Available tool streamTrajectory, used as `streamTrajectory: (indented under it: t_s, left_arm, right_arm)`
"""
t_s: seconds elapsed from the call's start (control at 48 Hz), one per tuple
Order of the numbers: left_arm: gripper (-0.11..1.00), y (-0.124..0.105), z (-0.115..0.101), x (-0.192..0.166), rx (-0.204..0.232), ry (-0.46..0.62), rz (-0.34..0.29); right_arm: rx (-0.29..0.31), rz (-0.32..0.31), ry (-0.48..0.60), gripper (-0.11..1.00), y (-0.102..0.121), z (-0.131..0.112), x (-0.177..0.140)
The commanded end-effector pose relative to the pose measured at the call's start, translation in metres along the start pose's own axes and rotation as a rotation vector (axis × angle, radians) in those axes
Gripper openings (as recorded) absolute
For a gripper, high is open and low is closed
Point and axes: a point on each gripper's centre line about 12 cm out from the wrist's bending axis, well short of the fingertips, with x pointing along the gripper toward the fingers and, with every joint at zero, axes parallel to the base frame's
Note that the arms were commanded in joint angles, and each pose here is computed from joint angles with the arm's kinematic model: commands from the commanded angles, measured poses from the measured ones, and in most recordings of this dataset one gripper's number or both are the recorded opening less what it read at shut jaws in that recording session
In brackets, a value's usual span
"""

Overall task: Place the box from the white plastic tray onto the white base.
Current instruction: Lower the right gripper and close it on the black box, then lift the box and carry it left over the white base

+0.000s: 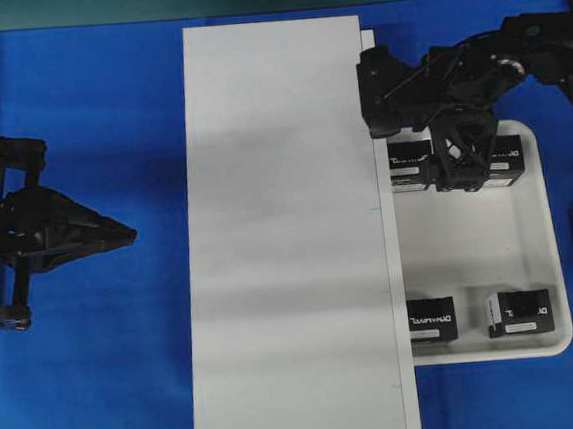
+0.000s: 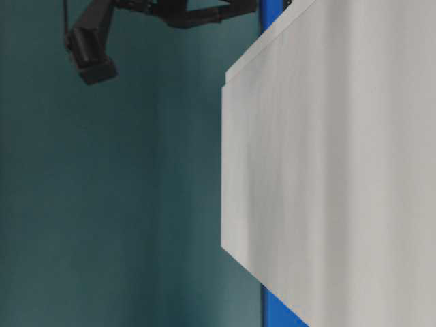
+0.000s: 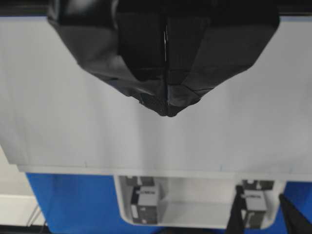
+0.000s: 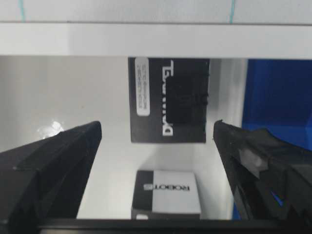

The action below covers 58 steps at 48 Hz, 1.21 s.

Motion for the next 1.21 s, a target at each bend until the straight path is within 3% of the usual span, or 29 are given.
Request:
streamTrajectory:
  t_s: [0.0,0.916,1.186]
  left_arm:
    - [-0.07,0.0,0.013,-0.001,0.001,-0.035,0.0]
    - [-0.07,0.0,0.01,0.003,-0.001,-0.019,0.002]
    - [-0.07,0.0,0.01,0.003,-0.001,-0.017,0.002]
  right_arm:
    - [0.003,-0.009,-0.019,1.0,-0.004,0.004,0.005]
    - [0.045,0.029,0.027,1.0,-0.006,0.0,0.047]
    - [0.048,0.006,-0.008,1.0,-0.009,0.006,0.055]
